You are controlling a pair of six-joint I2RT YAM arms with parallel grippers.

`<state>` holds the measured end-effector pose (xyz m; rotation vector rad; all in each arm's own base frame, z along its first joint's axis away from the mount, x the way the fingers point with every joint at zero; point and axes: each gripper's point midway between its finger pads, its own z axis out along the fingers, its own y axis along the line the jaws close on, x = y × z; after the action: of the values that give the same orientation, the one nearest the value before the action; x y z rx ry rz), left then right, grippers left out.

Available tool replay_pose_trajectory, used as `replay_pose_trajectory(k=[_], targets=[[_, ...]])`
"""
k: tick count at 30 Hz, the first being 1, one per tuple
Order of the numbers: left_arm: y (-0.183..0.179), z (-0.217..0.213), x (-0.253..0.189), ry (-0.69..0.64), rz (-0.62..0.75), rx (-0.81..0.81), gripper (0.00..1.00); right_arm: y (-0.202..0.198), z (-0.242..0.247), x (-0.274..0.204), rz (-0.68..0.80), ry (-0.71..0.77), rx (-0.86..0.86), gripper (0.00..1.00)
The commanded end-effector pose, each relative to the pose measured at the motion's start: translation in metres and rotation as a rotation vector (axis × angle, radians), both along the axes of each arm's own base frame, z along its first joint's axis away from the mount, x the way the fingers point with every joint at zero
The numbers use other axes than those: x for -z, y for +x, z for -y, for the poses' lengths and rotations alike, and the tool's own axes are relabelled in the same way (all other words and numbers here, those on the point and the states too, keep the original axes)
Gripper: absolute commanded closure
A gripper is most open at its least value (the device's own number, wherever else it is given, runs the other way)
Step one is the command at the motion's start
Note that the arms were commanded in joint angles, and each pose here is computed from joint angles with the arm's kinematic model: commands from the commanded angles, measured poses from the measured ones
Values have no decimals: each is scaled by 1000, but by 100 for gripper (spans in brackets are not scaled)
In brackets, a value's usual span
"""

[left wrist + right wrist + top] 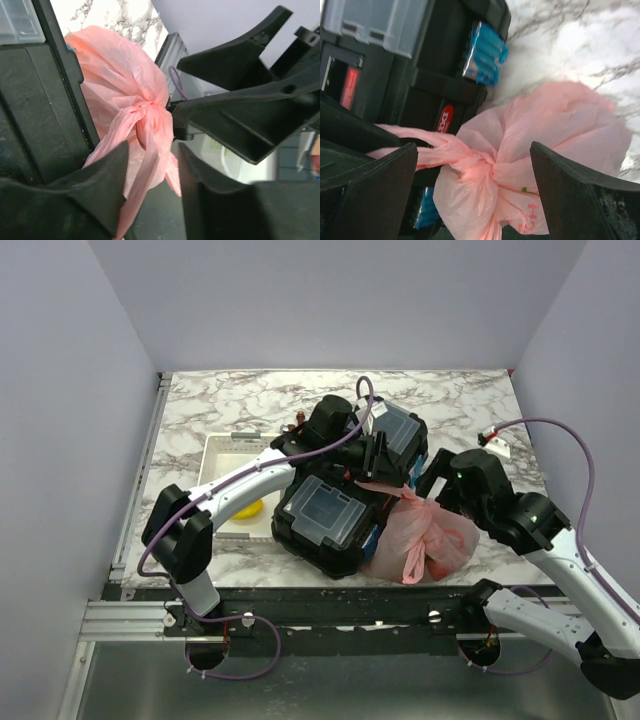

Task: Take the fake fruits out of the plastic bag
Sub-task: Move the plastic bag to the center of the board, then untie the plastic bag at the center of the board.

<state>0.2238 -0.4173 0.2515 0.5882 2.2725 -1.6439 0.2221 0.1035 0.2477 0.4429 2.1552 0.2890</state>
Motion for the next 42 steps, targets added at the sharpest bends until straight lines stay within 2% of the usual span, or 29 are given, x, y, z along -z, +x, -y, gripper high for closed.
replay_pose_trajectory(k=[1, 2, 5, 6, 7, 9, 12, 15, 18, 20, 27, 31, 35, 40, 42], targets=[[-2, -9, -27, 0, 161, 3, 51, -26, -4, 33, -143, 41, -33, 5], [-2, -12, -30, 5, 183, -2, 49, -30, -1, 37, -154, 44, -22, 5], [-9, -21, -47, -13, 280, 3, 19, -39, 2, 46, -161, 63, -17, 5], [-13, -24, -54, -18, 323, 1, 13, -39, 1, 47, -153, 76, -23, 5], [-15, -27, -58, -11, 371, -3, 9, -39, 0, 46, -141, 88, -25, 6], [-23, -34, -68, 20, 475, -23, 8, -39, 1, 44, -119, 106, -17, 6], [-35, -41, -76, 84, 629, -76, 11, -37, 10, 40, -91, 93, 19, 8], [-48, -41, -78, 105, 704, -104, 16, -39, 21, 41, -90, 66, 66, 7], [-62, -29, -73, 76, 730, -93, 31, -41, 25, 41, -90, 68, 85, 8], [-72, -11, -65, 54, 742, -70, 37, -41, 28, 39, -78, 67, 93, 8], [-72, 38, -14, 251, 735, -16, 36, -45, 48, 32, -68, -6, 146, 7], [-78, 58, 7, 249, 744, 15, 36, -52, 67, 28, -48, -19, 224, 6], [-74, 70, 27, 292, 734, 36, 32, -54, 70, 26, -18, 13, 243, 6], [-64, 74, 43, 352, 745, 13, 47, -57, 69, 26, -19, 30, 230, 6], [-63, 74, 45, 361, 745, 12, 49, -57, 66, 27, -23, 35, 217, 6]])
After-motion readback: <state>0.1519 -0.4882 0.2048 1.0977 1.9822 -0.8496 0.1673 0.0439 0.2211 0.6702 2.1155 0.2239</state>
